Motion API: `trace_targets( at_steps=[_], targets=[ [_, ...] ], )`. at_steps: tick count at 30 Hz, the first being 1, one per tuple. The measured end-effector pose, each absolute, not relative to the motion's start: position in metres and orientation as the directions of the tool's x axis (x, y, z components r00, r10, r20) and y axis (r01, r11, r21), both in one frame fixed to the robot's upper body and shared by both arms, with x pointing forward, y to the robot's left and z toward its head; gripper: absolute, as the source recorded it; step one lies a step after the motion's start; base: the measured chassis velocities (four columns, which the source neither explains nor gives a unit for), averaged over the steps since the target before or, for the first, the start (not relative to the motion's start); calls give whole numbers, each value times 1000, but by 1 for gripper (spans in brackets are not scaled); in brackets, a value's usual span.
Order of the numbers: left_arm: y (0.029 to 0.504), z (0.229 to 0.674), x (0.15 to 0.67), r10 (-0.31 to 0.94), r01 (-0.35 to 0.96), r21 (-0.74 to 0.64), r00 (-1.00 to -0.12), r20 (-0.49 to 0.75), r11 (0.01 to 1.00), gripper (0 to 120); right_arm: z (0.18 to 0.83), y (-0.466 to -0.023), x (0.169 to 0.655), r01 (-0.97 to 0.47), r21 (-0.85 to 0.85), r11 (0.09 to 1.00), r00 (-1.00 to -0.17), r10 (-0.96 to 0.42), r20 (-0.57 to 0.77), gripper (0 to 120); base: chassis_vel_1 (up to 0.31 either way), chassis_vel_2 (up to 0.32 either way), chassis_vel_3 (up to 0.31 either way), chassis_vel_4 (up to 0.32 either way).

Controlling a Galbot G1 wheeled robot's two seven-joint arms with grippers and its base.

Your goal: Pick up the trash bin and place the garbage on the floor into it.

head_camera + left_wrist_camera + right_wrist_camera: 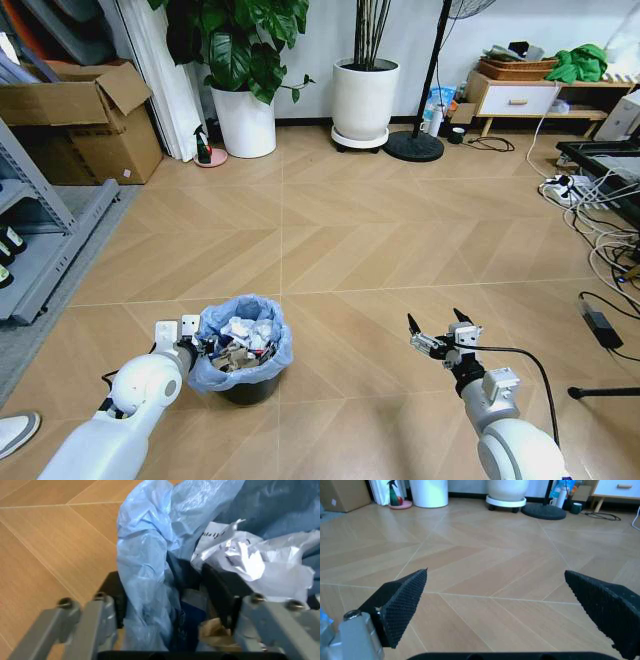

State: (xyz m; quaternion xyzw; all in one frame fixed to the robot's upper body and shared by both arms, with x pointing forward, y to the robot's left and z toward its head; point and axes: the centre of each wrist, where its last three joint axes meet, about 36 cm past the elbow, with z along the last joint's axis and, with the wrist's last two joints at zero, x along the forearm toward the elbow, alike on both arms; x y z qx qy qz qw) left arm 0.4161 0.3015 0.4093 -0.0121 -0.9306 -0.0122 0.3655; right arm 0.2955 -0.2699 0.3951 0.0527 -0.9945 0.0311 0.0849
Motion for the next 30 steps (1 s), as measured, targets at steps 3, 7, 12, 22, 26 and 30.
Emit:
trace_targets(
  at_steps=[3,7,12,22,26,30],
  targets=[
    [303,413,418,10,27,14,-740,672,1000,68,396,-270,296,-110,-51,993,-981,-100,169,100,0,0,0,0],
    [304,419,419,9,24,13,-749,662,1000,82,396,-270,296,-110,-47,993,-980,-100,169,100,0,0,0,0],
    [302,427,416,16,29,9,-763,646,1000,98,398,-272,296,-105,-42,994,-982,-97,163,100,0,0,0,0],
    [294,435,402,-31,-49,-20,-850,526,999,100,415,-281,298,-62,-31,998,-991,-58,124,100,0,0,0,0],
    [286,433,384,-69,-85,-30,-929,363,996,100,431,-286,291,-31,-25,999,-994,-28,103,100,0,0,0,0],
    [278,430,355,-92,-98,-15,-965,245,995,100,444,-288,277,-4,-30,1000,-995,-1,97,100,0,0,0,0]
  ],
)
